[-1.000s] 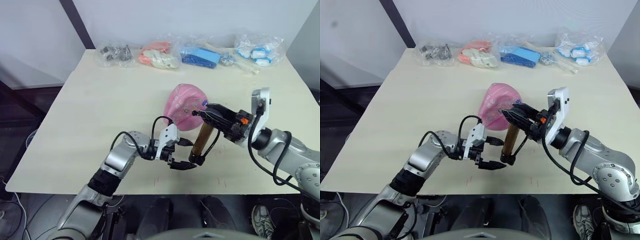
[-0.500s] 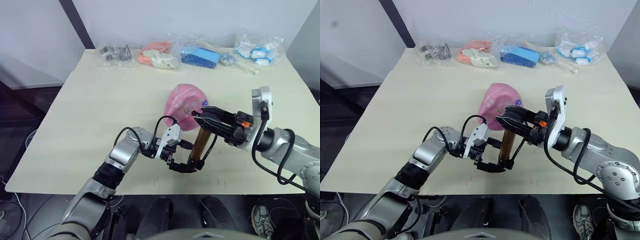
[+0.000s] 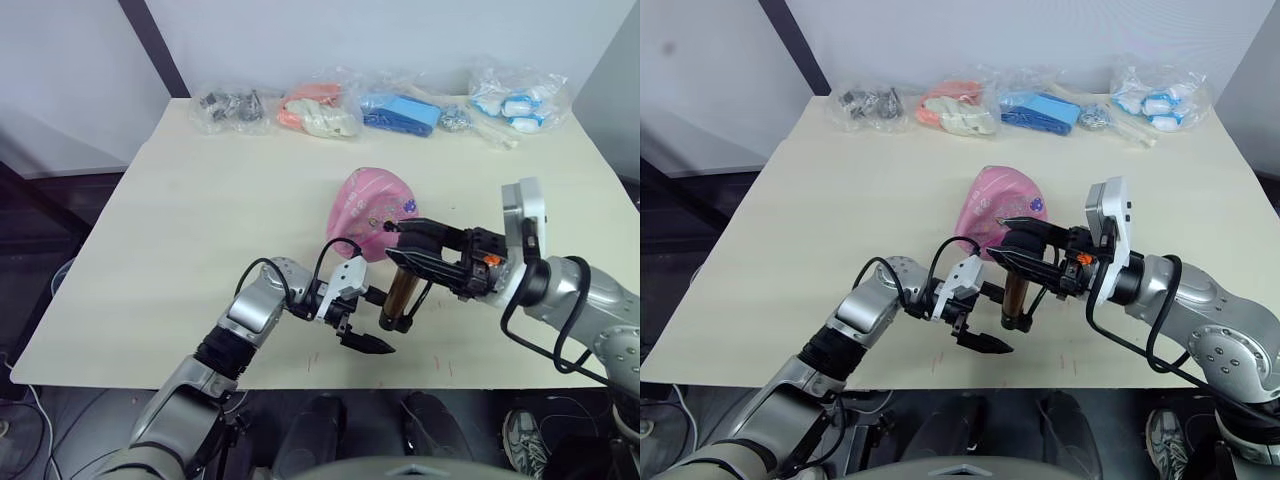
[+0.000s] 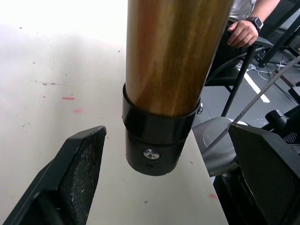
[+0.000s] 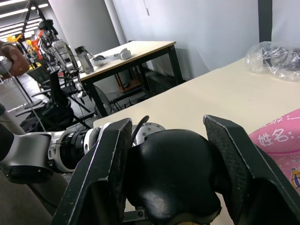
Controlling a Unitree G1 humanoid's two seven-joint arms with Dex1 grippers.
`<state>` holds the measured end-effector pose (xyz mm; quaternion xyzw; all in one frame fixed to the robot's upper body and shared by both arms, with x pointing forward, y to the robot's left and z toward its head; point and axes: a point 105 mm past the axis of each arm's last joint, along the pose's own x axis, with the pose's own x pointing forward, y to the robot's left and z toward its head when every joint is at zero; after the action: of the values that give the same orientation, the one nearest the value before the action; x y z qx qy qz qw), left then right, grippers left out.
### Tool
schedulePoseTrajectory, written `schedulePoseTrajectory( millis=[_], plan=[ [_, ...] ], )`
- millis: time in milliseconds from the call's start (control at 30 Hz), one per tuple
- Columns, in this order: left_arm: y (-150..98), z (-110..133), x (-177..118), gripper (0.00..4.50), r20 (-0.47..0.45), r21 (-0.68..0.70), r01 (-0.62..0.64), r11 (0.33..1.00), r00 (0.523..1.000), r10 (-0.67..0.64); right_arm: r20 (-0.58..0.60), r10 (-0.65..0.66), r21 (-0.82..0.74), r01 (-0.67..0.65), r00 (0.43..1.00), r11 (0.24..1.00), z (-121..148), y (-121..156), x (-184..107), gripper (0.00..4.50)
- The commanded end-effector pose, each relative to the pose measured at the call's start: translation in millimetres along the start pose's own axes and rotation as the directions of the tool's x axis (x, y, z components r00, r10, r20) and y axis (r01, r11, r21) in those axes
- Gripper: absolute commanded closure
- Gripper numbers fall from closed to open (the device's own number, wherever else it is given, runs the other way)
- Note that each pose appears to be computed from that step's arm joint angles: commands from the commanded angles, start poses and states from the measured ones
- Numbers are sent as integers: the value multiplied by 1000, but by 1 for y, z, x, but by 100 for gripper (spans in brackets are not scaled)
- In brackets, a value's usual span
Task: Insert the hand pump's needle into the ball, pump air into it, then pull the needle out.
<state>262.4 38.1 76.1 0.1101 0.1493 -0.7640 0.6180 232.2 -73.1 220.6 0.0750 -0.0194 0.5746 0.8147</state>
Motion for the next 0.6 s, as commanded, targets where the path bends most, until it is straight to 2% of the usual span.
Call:
schedulePoseTrajectory(
  millis=[33,133,233,300,500,600],
  plan=[
    [5,7,-1,10,14,35,-16,999,1000,15,42,32,-57,-30,999,998,11,10,-1,255],
    [5,7,-1,87,16,36,-17,999,1000,16,39,31,-58,-29,999,998,10,10,-1,255],
    [5,6,-2,224,16,38,-20,999,1000,20,43,30,-59,-27,999,998,10,10,-1,255],
    [6,6,-2,335,21,36,-25,999,999,24,43,29,-60,-26,999,998,9,10,-1,255],
    [7,5,3,344,38,41,-48,998,998,46,26,15,-59,-13,1000,998,4,8,-5,255],
    [9,0,10,344,48,42,-86,995,995,84,5,-31,-106,31,1000,994,-3,1,-10,255]
  ],
)
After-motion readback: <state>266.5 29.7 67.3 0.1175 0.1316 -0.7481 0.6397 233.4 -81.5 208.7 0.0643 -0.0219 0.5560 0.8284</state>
